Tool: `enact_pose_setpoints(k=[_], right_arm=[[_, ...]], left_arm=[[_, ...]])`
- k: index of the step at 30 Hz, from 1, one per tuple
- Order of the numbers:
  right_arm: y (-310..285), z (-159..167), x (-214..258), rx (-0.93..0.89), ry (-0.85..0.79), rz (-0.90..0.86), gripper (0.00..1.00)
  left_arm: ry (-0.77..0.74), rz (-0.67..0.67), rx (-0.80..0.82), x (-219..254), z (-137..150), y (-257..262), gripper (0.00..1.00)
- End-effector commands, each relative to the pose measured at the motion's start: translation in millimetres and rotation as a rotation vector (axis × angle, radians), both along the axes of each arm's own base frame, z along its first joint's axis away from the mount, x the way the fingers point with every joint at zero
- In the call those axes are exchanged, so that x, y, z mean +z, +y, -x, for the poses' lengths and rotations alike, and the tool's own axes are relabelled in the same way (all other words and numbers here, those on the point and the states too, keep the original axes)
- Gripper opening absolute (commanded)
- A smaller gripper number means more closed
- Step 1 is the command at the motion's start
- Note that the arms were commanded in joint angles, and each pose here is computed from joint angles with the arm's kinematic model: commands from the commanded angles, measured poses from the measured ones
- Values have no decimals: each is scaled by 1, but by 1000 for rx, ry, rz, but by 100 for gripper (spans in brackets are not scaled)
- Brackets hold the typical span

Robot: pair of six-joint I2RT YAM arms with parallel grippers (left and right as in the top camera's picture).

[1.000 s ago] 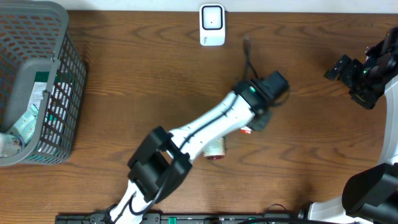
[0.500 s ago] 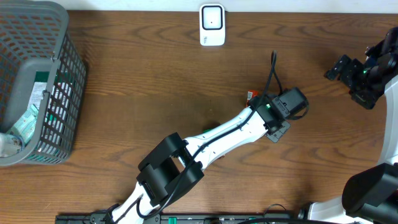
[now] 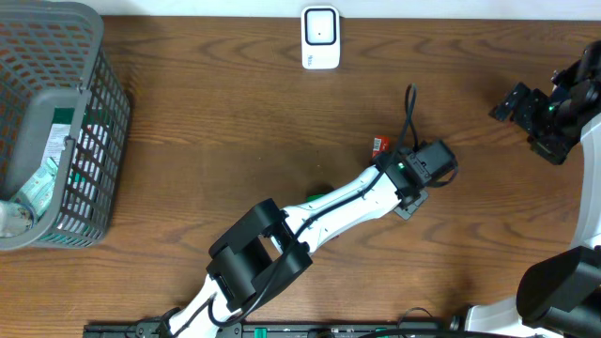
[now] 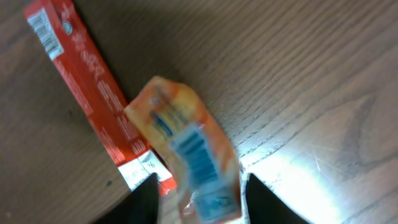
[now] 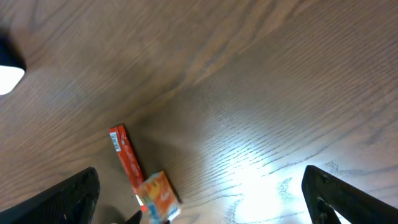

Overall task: Scan the item barcode
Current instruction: 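Carry the snack pack past the scanner and set it beside the red stick, then release the snack pack and swing the left arm back to the basket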

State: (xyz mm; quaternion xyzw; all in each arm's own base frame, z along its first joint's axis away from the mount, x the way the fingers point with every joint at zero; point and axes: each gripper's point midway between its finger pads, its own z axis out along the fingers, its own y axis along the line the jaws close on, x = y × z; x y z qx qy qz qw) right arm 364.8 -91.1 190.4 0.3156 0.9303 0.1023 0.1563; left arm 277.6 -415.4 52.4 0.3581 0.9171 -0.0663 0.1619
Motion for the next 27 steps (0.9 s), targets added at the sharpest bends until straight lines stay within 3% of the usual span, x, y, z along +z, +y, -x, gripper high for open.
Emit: enact_pose_setpoints(k=[1, 4, 8, 21, 22, 23, 24, 25, 27], right_arm=[[-2, -1, 13, -14, -34, 7, 99], [-2, -1, 13, -14, -34, 8, 99], [-2, -1, 13, -14, -34, 7, 99], [-2, -1, 13, -14, -34, 7, 99], [-2, -1, 13, -14, -34, 8, 99], [-2, -1, 13, -14, -34, 8, 99], [-2, -1, 13, -14, -34, 8, 99], [-2, -1, 13, -14, -34, 8, 99], [-2, -1, 13, -14, -34, 8, 99]], left_arm=[[-4, -19, -6, -7, -1, 1, 59], [-4, -20, -6, -7, -1, 1, 71], [-19, -21, -43, -5, -2, -1, 79], [-92, 81, -23, 52, -17, -6, 80], [-100, 94, -14, 60, -20, -3, 75], [-108, 106, -1, 69, -24, 1, 59], [-116, 118, 9, 78, -27, 4, 27], [-123, 130, 23, 87, -30, 9, 7], [-140, 155, 54, 106, -37, 20, 7]])
